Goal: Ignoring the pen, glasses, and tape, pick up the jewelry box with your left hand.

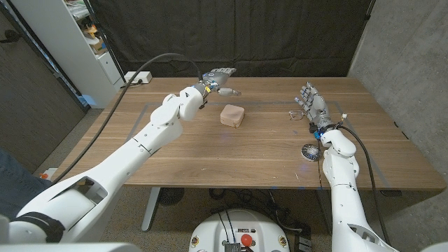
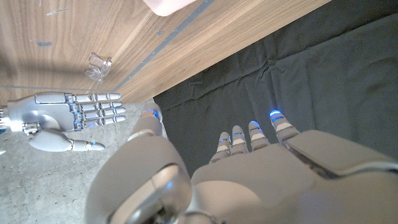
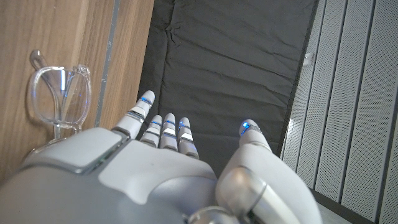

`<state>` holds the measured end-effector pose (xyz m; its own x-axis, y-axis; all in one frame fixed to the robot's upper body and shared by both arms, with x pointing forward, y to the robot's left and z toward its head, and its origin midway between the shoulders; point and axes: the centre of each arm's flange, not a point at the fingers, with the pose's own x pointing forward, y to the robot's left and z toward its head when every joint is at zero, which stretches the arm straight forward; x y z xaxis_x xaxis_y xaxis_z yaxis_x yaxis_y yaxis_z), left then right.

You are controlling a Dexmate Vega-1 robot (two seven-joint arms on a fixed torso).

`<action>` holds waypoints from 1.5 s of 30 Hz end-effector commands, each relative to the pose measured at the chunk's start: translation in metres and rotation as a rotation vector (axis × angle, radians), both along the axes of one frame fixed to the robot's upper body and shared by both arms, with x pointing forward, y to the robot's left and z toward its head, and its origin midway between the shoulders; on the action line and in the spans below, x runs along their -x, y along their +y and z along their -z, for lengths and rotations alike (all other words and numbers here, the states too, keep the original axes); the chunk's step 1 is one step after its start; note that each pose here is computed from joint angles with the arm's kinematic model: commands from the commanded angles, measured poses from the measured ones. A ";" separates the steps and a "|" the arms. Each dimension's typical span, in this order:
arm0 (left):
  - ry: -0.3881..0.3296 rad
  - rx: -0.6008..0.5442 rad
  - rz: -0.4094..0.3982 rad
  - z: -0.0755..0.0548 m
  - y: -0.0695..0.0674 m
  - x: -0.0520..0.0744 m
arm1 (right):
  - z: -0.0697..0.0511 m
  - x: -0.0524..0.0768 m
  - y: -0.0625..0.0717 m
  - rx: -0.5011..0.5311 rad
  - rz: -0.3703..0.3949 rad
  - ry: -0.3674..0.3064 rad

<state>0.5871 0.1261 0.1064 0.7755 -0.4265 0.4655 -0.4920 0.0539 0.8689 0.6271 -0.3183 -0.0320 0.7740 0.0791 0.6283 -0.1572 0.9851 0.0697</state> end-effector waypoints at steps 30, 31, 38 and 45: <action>0.104 -0.069 -0.127 0.009 -0.029 -0.010 | 0.003 -0.003 -0.006 -0.006 0.000 0.007; 0.102 -0.076 -0.135 0.010 -0.030 -0.010 | 0.004 -0.003 -0.006 -0.006 0.000 0.006; 0.114 -0.101 -0.162 0.012 -0.033 -0.012 | 0.004 -0.004 -0.005 -0.009 0.000 0.010; 0.135 -0.110 -0.181 0.014 -0.033 -0.016 | 0.005 -0.005 -0.005 -0.007 -0.001 0.013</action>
